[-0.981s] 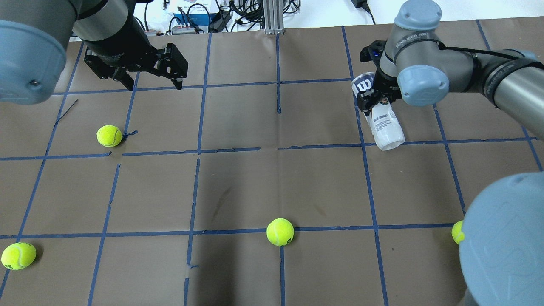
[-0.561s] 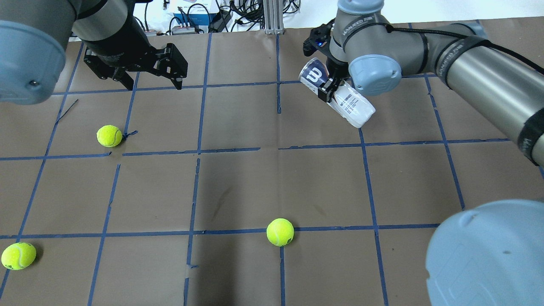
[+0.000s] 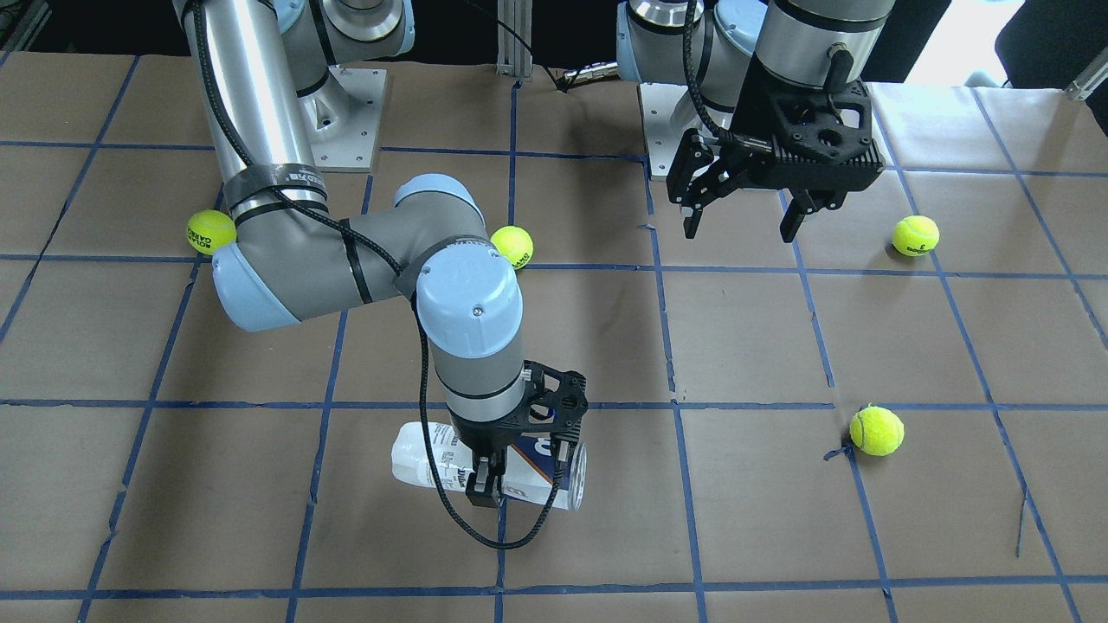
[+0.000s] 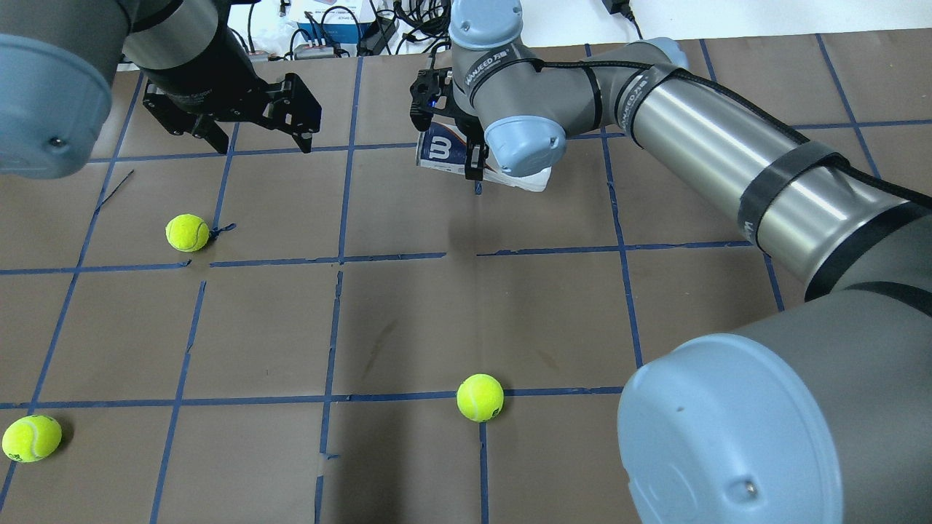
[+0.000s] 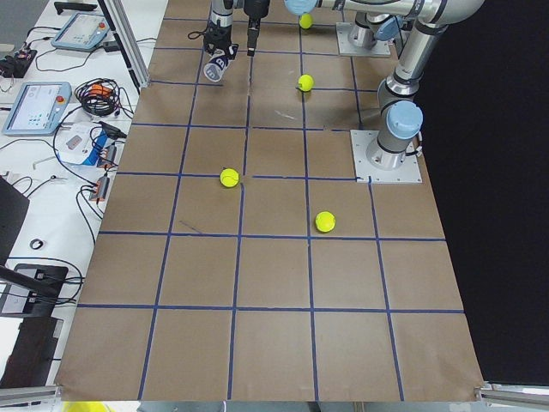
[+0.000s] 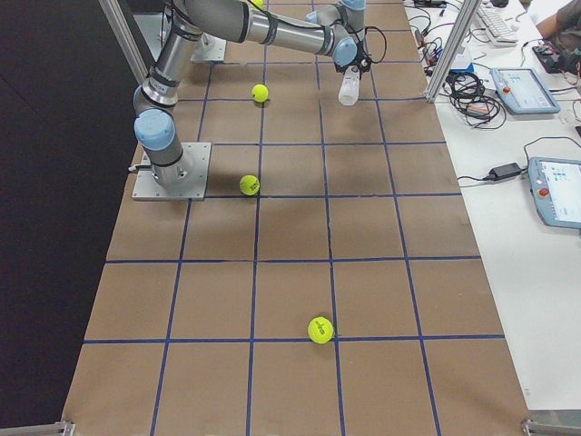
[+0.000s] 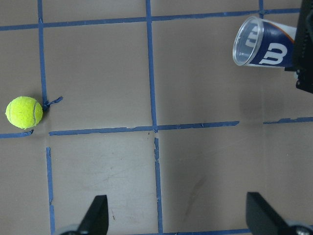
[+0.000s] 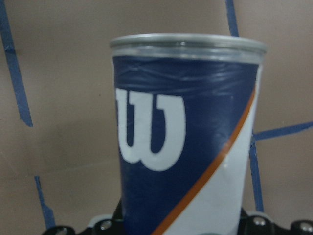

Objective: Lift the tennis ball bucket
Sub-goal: 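Carry the can with the right gripper toward the left gripper, then lay the can on its side and withdraw the right gripper while the left gripper approaches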

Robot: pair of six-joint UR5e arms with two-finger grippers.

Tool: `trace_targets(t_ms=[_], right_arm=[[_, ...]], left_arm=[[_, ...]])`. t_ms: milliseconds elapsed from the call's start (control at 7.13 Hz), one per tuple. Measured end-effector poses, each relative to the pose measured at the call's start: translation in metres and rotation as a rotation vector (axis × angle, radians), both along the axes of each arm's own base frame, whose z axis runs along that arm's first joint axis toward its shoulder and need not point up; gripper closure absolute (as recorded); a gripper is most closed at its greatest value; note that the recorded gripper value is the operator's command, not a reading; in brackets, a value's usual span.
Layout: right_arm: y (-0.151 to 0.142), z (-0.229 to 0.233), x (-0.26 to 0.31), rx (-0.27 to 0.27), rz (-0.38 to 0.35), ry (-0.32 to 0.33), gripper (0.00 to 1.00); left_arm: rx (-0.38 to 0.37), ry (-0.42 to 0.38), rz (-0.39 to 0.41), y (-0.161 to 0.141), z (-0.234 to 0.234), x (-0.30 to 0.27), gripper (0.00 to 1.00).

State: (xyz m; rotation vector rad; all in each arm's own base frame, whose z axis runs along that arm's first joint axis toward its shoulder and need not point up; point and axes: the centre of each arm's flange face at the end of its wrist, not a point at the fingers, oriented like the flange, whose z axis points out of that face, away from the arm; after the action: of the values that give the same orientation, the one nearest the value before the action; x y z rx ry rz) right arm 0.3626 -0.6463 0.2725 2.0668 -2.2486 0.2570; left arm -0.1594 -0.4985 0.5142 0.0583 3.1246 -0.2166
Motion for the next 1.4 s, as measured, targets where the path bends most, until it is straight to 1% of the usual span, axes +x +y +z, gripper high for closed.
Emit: trace_targets(t_ms=[140, 280, 421, 561, 701, 981, 1402], right_arm=[[-0.002, -0.008, 0.004, -0.005, 0.078, 0.016, 0.36], [-0.003, -0.017, 0.005, -0.002, 0.122, 0.031, 0.35], [-0.004, -0.025, 0.005, 0.004, 0.154, 0.043, 0.35], [-0.005, -0.034, 0.005, 0.013, 0.175, 0.05, 0.3], [-0.005, -0.041, 0.006, 0.021, 0.184, 0.051, 0.02], [-0.005, -0.045, 0.008, 0.027, 0.197, 0.029, 0.0], [-0.006, -0.042, 0.01, 0.014, 0.2, 0.011, 0.0]], left_arm=[[0.0, -0.002, 0.0, 0.0, 0.0, 0.0, 0.0], [0.001, -0.002, 0.001, 0.0, 0.0, 0.0, 0.0], [0.001, -0.002, 0.001, 0.0, 0.0, 0.0, 0.0], [0.001, -0.002, 0.001, 0.0, 0.0, 0.0, 0.0], [0.001, -0.003, 0.001, 0.0, 0.0, 0.0, 0.0], [0.0, -0.008, -0.001, 0.001, 0.0, 0.001, 0.0], [0.012, -0.013, -0.009, 0.001, -0.004, 0.002, 0.0]])
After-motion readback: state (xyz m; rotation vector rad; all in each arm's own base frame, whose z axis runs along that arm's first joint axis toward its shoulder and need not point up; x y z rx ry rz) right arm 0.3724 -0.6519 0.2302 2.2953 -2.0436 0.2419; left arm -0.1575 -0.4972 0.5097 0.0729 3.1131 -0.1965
